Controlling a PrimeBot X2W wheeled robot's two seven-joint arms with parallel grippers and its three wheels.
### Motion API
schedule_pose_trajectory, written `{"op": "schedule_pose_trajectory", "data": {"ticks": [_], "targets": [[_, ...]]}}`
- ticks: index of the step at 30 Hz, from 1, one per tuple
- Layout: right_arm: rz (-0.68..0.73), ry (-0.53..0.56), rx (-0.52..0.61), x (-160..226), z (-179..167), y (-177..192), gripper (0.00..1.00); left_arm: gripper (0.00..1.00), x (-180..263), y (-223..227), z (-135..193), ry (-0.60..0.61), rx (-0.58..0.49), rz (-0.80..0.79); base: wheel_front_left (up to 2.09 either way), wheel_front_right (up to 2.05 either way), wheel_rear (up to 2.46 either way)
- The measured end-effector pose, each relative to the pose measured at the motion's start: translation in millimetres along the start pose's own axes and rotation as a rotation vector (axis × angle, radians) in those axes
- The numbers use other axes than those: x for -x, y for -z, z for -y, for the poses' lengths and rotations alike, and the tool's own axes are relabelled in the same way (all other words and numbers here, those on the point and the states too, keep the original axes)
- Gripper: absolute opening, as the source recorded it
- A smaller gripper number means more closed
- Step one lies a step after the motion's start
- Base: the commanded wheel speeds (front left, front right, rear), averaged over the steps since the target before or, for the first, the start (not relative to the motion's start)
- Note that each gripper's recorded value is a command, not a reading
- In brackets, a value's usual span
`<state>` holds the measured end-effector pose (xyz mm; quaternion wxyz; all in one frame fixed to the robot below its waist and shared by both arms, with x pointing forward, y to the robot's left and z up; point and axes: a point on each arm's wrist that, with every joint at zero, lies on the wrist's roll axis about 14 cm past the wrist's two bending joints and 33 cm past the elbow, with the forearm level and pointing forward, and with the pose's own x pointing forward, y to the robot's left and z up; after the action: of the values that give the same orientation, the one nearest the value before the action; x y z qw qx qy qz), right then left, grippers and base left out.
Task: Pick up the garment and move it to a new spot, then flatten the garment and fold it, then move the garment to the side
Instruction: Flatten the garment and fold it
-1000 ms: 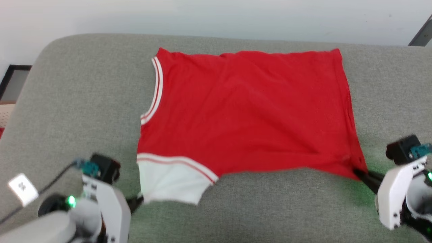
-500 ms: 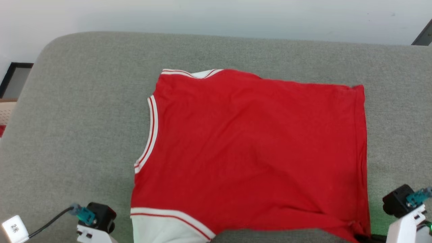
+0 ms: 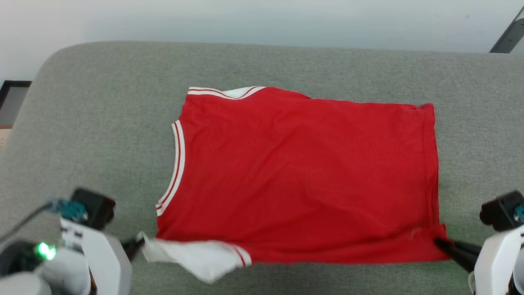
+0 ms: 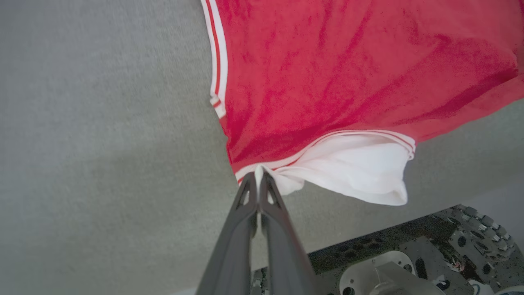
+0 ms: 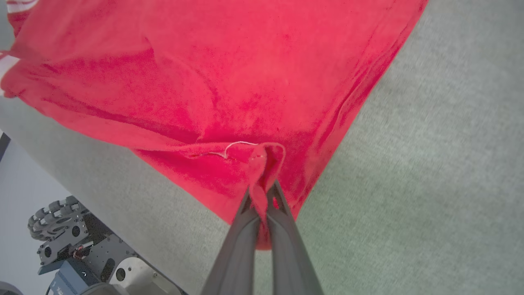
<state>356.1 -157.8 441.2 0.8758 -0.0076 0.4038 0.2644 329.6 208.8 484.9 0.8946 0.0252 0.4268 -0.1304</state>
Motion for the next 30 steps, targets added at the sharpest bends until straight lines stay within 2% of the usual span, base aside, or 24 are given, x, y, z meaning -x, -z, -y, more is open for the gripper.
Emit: {"op": "schedule_pose_trajectory", "data": {"ticks": [6,13,22,30], "targets": [[0.089,0.04,0.027,-5,10,-31,0.0,0.0,-6,-57,-13,-0.022,-0.13,0.131,0.0,0.0,0.0],[0.146,0.09,0.047,-21,26,-57,0.0,0.0,-41,-92,-17,0.005,-0.191,0.164,0.0,0.0,0.0],[0.124,0.147,0.051,-50,46,-57,0.0,0.0,-100,-96,-21,0.044,-0.182,0.099,0.0,0.0,0.0],[0.075,0.147,0.025,-71,51,-47,0.0,0.0,-135,-71,-27,0.064,-0.132,-0.037,0.0,0.0,0.0]]}}
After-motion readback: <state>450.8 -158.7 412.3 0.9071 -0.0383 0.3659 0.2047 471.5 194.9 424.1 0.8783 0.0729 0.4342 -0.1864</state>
